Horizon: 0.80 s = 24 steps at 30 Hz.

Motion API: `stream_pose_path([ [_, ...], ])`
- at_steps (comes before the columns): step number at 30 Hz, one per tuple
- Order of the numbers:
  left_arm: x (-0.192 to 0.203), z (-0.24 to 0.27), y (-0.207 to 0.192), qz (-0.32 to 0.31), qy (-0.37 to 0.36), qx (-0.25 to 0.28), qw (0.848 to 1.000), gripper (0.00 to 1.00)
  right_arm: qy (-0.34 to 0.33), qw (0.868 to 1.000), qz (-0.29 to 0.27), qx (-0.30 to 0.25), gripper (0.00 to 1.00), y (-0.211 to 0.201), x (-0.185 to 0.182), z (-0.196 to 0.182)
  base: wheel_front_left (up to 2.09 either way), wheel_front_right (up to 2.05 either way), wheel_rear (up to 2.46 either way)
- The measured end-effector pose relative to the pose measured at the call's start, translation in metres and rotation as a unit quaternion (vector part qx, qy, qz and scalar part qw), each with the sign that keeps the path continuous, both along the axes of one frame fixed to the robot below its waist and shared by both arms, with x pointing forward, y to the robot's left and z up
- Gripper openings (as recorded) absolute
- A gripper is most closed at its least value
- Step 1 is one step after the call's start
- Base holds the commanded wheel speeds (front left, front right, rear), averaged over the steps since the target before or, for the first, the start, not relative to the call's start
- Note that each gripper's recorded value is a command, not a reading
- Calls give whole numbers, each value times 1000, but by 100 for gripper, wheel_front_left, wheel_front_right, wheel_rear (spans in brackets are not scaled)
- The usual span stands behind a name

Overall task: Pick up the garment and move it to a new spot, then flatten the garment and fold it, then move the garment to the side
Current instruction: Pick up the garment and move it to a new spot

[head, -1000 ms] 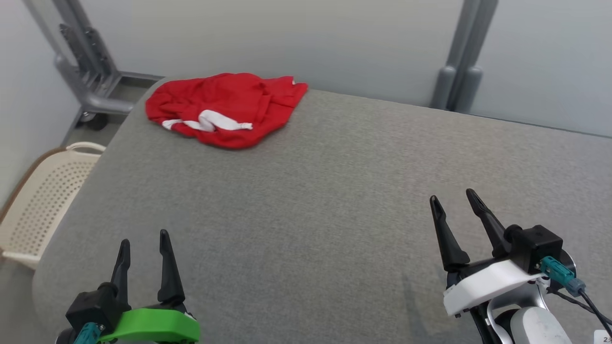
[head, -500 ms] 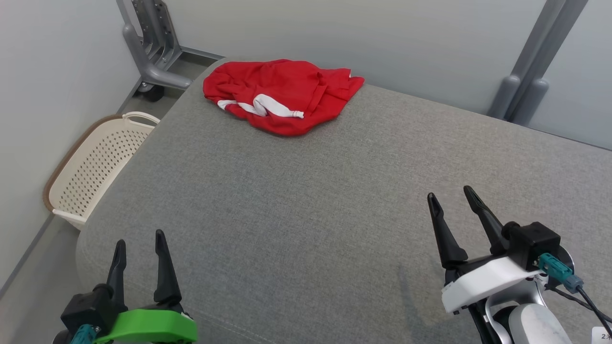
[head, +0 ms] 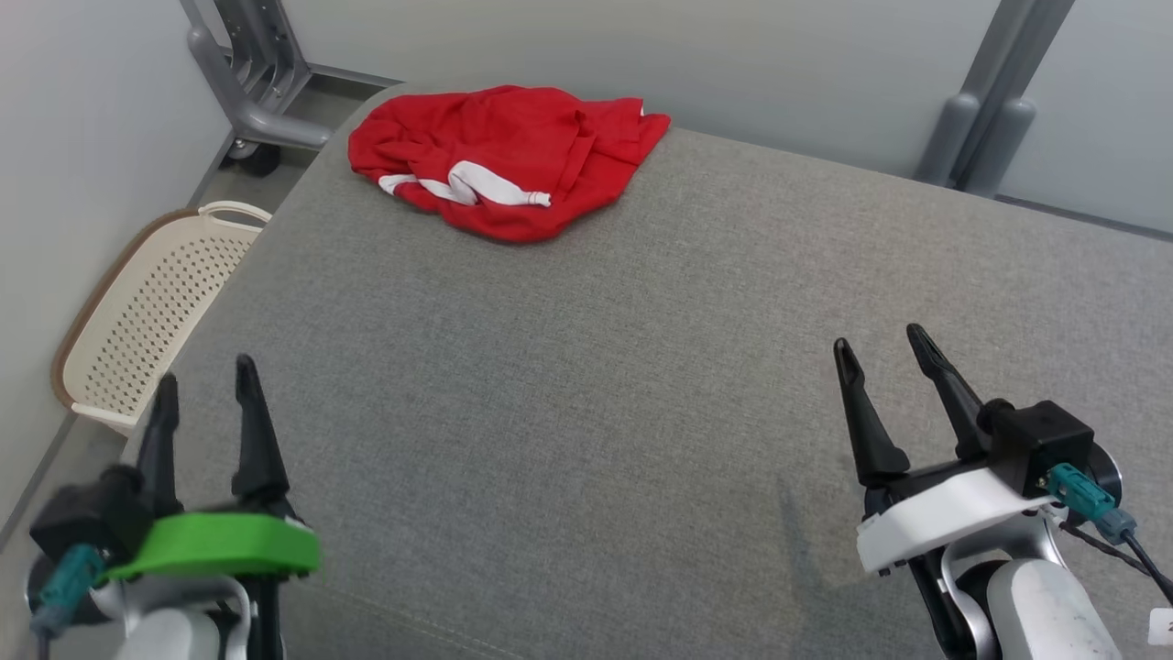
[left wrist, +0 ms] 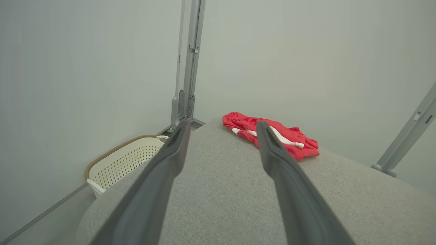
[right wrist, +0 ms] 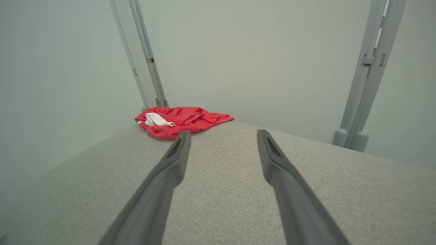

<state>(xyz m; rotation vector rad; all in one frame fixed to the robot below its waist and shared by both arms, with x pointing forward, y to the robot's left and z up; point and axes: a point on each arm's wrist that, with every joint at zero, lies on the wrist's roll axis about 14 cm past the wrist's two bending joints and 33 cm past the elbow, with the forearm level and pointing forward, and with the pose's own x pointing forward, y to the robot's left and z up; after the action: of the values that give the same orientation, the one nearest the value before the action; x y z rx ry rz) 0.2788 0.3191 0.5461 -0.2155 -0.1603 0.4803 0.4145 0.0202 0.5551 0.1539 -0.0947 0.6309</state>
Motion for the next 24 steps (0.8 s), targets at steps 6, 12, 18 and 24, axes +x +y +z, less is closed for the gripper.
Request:
stream_pose_path([
  [6,52,47,21,-35,-6,68,997,100,-5,1000,-12,-3,100,-6,14,-1,0,0,0],
  [12,115,79,41,-64,21,103,992,100,-10,1000,-27,-8,100,-14,31,-2,0,0,0],
  [18,176,67,60,-77,84,83,990,100,-12,999,-48,-14,100,-28,50,-8,0,0,0],
  [24,227,11,69,-81,185,53,978,100,1,996,-85,-29,100,-55,66,-27,0,0,0],
])
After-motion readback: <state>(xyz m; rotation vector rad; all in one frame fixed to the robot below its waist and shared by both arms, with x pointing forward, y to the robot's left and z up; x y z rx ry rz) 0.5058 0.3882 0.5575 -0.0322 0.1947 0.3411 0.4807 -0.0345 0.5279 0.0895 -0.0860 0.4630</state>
